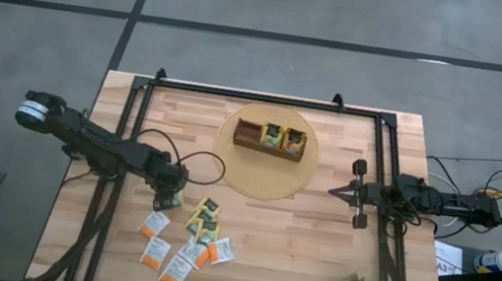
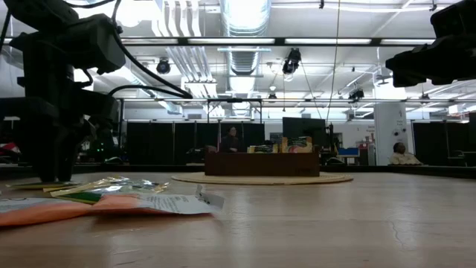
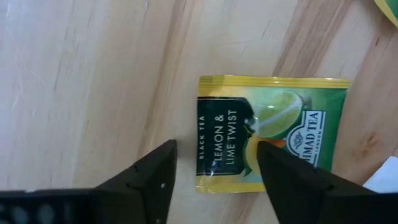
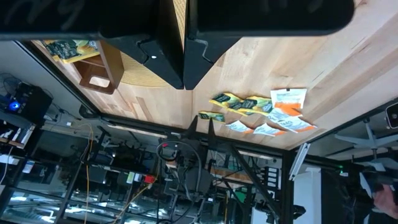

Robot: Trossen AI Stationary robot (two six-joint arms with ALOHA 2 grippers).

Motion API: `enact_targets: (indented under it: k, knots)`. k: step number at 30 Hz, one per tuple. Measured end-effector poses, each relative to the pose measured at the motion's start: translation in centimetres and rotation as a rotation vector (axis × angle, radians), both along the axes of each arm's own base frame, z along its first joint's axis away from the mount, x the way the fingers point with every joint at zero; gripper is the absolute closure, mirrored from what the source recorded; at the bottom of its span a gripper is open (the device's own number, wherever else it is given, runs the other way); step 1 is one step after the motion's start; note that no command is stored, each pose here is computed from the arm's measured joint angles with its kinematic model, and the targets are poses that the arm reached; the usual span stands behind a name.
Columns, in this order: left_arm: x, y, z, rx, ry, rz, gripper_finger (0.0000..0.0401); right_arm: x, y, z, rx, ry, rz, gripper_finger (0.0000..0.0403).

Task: Pick & Place Tea
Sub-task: Put the green tea bag into the middle section of wooden organizer

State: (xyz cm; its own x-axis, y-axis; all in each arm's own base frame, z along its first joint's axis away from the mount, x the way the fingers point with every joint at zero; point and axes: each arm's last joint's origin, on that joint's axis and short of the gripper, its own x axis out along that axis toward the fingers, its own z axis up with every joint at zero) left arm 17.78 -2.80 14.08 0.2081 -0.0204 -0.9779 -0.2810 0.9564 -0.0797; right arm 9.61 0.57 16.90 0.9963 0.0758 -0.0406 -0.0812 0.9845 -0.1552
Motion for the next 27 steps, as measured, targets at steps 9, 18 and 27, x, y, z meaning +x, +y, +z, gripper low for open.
enact_targets:
  k: [9, 18, 27]
  knots:
    - [0.1, 0.0, -0.1, -0.002, -0.009, -0.011, 0.0350, 0.0, 0.0, 0.0, 0.000, 0.000, 0.000, 0.0394]
    - [0.3, -0.1, 0.4, -0.012, -0.016, -0.007, 0.0400, 0.0, 0.0, 0.0, 0.000, 0.000, 0.000, 0.0394]
    - [1.5, 0.3, 3.7, 0.123, -0.052, 0.030, 0.0401, 0.0, 0.0, 0.0, 0.000, 0.000, 0.000, 0.0394]
